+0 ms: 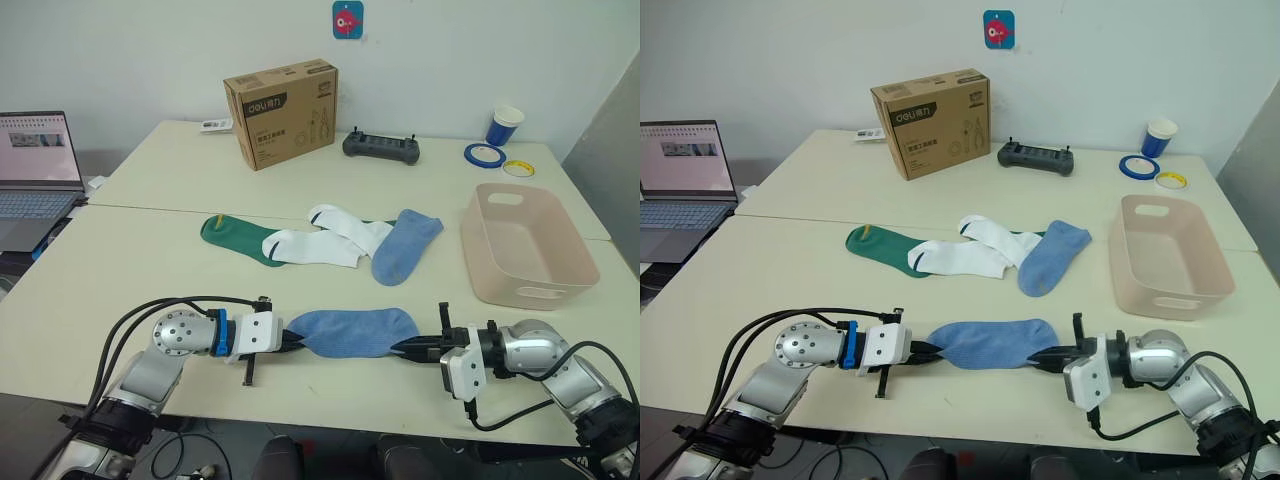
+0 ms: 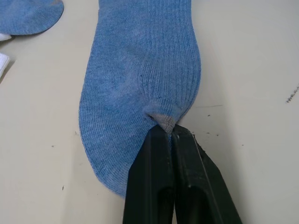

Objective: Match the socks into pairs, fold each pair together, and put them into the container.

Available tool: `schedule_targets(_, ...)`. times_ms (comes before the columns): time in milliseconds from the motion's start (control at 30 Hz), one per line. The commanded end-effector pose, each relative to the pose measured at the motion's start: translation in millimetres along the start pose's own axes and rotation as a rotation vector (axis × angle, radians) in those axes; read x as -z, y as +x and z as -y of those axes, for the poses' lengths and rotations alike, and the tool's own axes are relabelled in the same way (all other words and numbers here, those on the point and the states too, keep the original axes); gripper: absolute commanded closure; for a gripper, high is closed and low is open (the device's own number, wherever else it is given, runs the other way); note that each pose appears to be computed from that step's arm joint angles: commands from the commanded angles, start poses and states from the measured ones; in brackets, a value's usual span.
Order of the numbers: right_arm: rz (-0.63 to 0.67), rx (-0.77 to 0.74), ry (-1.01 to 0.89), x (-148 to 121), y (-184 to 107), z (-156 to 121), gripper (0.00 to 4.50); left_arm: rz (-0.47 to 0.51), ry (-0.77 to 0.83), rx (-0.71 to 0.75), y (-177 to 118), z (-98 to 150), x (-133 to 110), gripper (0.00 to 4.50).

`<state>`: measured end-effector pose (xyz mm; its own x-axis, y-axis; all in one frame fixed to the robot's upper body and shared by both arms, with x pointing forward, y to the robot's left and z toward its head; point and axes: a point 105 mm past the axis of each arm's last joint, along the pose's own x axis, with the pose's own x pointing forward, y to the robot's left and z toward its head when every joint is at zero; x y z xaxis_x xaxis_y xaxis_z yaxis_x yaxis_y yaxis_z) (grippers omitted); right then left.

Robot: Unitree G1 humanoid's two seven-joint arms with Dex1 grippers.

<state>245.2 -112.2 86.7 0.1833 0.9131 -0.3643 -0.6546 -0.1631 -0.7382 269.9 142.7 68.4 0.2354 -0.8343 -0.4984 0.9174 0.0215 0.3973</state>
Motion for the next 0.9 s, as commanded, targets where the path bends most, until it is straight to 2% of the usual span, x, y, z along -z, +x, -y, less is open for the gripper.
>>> schedule_targets(33, 0.044, 0.062, 0.058, -10.9, -5.7, 14.9, 4.44, 0.025, -0.016, -0.018, -8.1, -6.0, -6.3, 4.50)
schedule_targets(200, 0.093, 0.059, 0.278, -28.1, -11.6, 20.1, 4.44, 0.098, -0.091, 0.035, -20.6, 3.1, -23.9, 4.50)
schedule_targets(333, 0.167, -0.006, 0.493, -55.6, -18.5, 14.4, 4.44, 0.135, -0.256, 0.195, -37.2, 35.1, -46.5, 4.50)
schedule_targets(400, 0.187, -0.098, 0.652, -68.8, -24.2, 0.5, 4.44, 0.105, -0.378, 0.286, -47.8, 46.7, -53.8, 4.50)
schedule_targets(467, 0.212, -0.136, 0.884, -75.9, -28.9, -1.3, 4.44, 0.094, -0.572, 0.346, -54.7, 50.2, -59.5, 4.50)
schedule_targets(533, 0.214, -0.139, 1.055, -73.6, -30.0, 2.5, 4.44, 0.069, -0.707, 0.389, -56.5, 52.9, -58.0, 4.50)
schedule_targets(667, 0.196, -0.092, 1.194, -59.5, -25.5, 11.2, 4.44, 0.064, -0.830, 0.381, -50.2, 46.8, -51.6, 4.50)
schedule_targets(767, 0.131, 0.013, 1.223, -24.0, -13.5, 22.3, 4.44, 0.060, -0.905, 0.296, -39.5, 22.9, -36.7, 4.50)
schedule_targets(900, 0.071, 0.015, 1.174, -3.3, -5.5, 29.5, 4.44, 0.046, -0.961, 0.246, -24.2, 3.8, -28.9, 4.50)
